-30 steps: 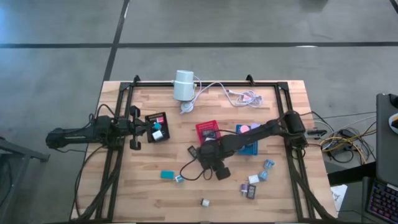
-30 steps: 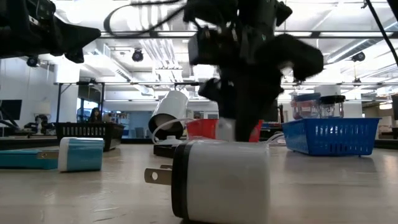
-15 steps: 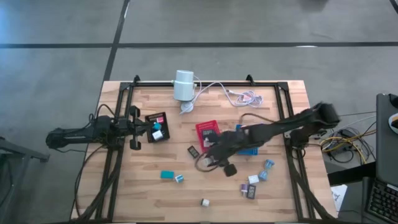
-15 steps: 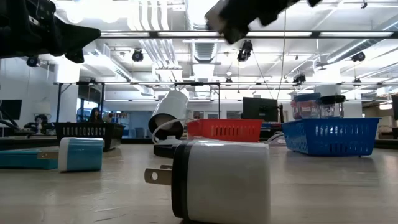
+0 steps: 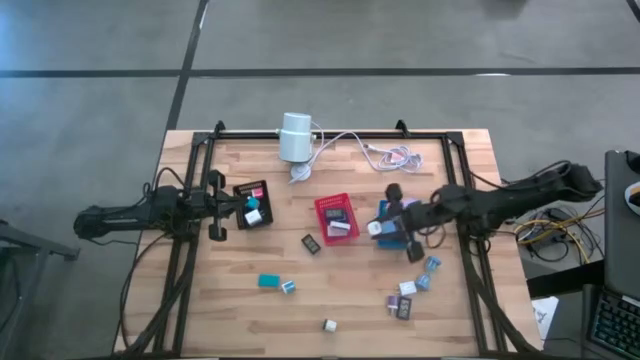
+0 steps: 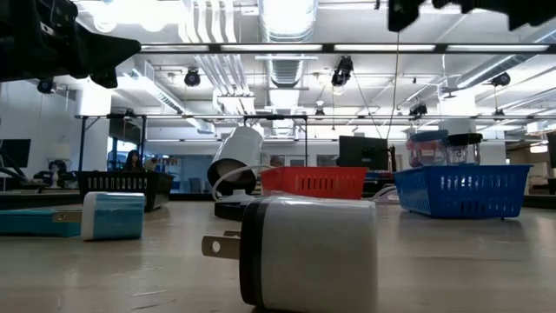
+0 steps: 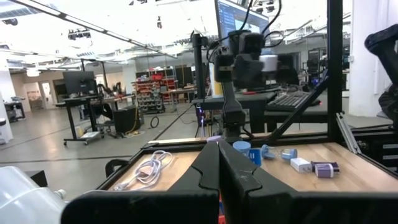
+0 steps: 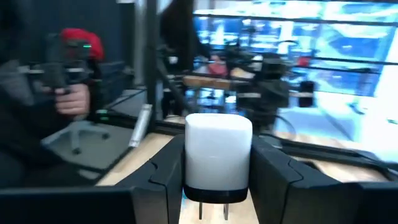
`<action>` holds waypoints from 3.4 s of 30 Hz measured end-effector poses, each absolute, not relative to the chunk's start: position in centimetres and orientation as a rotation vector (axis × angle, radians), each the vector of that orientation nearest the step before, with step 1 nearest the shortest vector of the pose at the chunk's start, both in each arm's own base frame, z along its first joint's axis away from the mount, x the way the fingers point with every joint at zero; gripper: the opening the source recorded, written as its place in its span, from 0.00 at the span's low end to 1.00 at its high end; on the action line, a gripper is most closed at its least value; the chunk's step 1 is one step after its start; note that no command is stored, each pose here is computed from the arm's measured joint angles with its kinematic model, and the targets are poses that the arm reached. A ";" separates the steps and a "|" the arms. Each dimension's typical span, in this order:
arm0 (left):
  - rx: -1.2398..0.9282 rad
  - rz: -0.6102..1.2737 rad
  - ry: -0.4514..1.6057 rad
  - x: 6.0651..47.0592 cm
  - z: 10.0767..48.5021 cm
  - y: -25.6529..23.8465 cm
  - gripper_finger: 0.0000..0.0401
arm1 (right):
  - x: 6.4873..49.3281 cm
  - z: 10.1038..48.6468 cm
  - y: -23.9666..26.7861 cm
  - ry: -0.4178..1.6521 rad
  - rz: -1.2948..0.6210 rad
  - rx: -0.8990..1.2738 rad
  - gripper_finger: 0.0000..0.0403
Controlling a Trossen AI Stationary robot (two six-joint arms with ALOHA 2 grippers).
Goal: Pick & Place Office items
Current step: Put the white charger adapter into the black bin
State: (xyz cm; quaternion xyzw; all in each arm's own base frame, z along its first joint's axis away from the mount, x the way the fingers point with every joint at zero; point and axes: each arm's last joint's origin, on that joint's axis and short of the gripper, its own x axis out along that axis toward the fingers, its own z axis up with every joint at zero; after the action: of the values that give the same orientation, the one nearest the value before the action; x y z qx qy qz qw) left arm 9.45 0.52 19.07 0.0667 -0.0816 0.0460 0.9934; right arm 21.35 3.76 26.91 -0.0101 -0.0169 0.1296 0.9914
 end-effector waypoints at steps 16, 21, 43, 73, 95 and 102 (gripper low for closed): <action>0.150 0.107 -0.162 9.4 19.1 0.6 0.00 | 14.5 24.0 2.1 -0.250 0.065 -0.074 0.31; 0.151 0.108 -0.162 9.4 19.1 0.6 0.00 | 13.9 22.5 2.0 -0.255 0.061 -0.091 0.31; 0.140 0.103 -0.147 9.5 18.9 0.6 0.00 | 11.1 19.9 1.4 -0.290 0.010 -0.117 0.31; 0.593 0.018 -0.036 17.1 26.2 -1.2 0.27 | 18.6 26.8 2.0 -0.208 0.006 0.091 0.31; 1.294 0.237 0.129 30.1 33.3 -8.3 0.50 | 24.1 30.5 0.4 -0.161 0.123 0.199 0.31; 1.355 0.315 0.149 32.1 33.1 -8.7 0.58 | 25.8 31.9 0.6 -0.168 0.206 0.202 0.31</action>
State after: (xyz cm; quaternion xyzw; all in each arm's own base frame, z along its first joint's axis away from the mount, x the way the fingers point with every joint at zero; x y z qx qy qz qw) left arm 32.15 -8.68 33.08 0.6235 0.0687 0.1448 0.7652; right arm 25.84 0.57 31.90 0.1003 -0.0835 0.1027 0.9861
